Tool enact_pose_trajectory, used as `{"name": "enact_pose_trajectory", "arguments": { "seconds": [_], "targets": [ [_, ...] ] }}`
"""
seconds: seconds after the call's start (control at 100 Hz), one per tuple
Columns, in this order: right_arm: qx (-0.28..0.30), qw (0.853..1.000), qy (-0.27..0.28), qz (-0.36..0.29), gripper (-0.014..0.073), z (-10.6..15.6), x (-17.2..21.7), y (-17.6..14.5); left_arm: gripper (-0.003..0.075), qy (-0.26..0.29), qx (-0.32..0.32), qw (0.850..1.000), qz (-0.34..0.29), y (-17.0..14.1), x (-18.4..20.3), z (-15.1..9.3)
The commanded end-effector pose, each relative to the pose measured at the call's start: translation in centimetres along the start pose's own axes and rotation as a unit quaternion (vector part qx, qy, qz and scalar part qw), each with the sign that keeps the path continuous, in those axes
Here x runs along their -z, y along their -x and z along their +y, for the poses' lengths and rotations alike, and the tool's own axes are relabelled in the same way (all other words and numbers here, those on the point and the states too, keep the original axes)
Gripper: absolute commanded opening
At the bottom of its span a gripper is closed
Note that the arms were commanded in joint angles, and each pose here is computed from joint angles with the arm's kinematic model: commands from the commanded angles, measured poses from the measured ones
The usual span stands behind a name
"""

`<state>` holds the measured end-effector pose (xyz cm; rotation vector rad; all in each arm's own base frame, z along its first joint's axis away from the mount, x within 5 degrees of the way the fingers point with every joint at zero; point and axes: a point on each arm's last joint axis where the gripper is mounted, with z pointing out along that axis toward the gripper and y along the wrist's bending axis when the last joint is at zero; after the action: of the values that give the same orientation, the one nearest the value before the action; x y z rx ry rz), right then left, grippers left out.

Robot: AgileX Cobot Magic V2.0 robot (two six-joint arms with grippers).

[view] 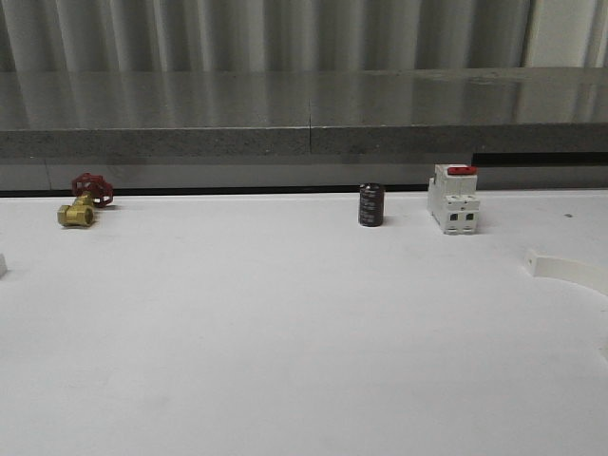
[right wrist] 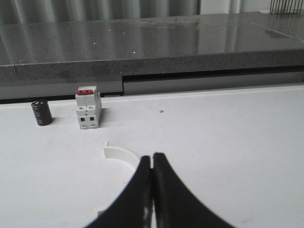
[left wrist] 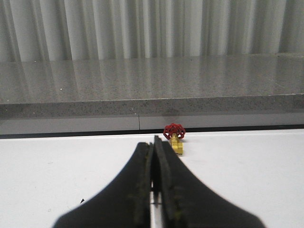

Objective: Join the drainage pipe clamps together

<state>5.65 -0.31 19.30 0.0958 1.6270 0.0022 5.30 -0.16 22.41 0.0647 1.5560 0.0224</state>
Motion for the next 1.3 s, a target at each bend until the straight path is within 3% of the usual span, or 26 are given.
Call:
{"name": "enact_pose_trajectory", "arguments": {
  "seconds": [0.0, 0.26, 0.31, 0.46, 0.53, 0.73, 0.97, 1.16, 1.29],
  "targets": [
    [0.005, 0.998, -0.002, -0.055, -0.0065, 0.0, 0.3, 1.3, -0.0021, 0.002, 0.002, 1.0, -0.019, 3.3, 0.1, 0.2],
    [0.005, 0.998, -0.002, -0.055, -0.0065, 0.0, 0.3, 1.3, -0.0002, -0.003, -0.025, 0.992, 0.122, 7.5, -2.3, 0.6],
    [0.005, 0.998, -0.002, -0.055, -0.0065, 0.0, 0.3, 1.3, 0.0052, -0.004, -0.025, 0.989, 0.148, 8.1, -3.1, 0.6],
    [0.005, 0.998, -0.002, -0.055, -0.0065, 0.0, 0.3, 1.3, 0.0367, -0.01, -0.02, 0.978, 0.209, 9.2, -6.0, 0.7],
    [0.005, 0.998, -0.002, -0.055, -0.0065, 0.0, 0.3, 1.3, 0.0461, -0.012, -0.02, 0.973, 0.23, 9.3, -7.6, 0.7],
    [0.005, 0.998, -0.002, -0.055, -0.0065, 0.0, 0.3, 1.3, 0.0472, -0.016, -0.018, 0.955, 0.295, 9.8, -12.5, 0.8],
    [0.005, 0.998, -0.002, -0.055, -0.0065, 0.0, 0.3, 1.3, 0.0472, 0.005, 0.013, 0.902, 0.432, 9.0, -18.5, 2.0],
    [0.005, 0.998, -0.002, -0.055, -0.0065, 0.0, 0.3, 1.3, 0.0472, 0.038, 0.081, 0.852, 0.516, 5.6, -22.6, 4.7],
    [0.005, 0.998, -0.002, -0.055, -0.0065, 0.0, 0.3, 1.3, 0.0472, 0.037, 0.117, 0.817, 0.563, 2.9, -24.8, 5.3]
  ]
}}
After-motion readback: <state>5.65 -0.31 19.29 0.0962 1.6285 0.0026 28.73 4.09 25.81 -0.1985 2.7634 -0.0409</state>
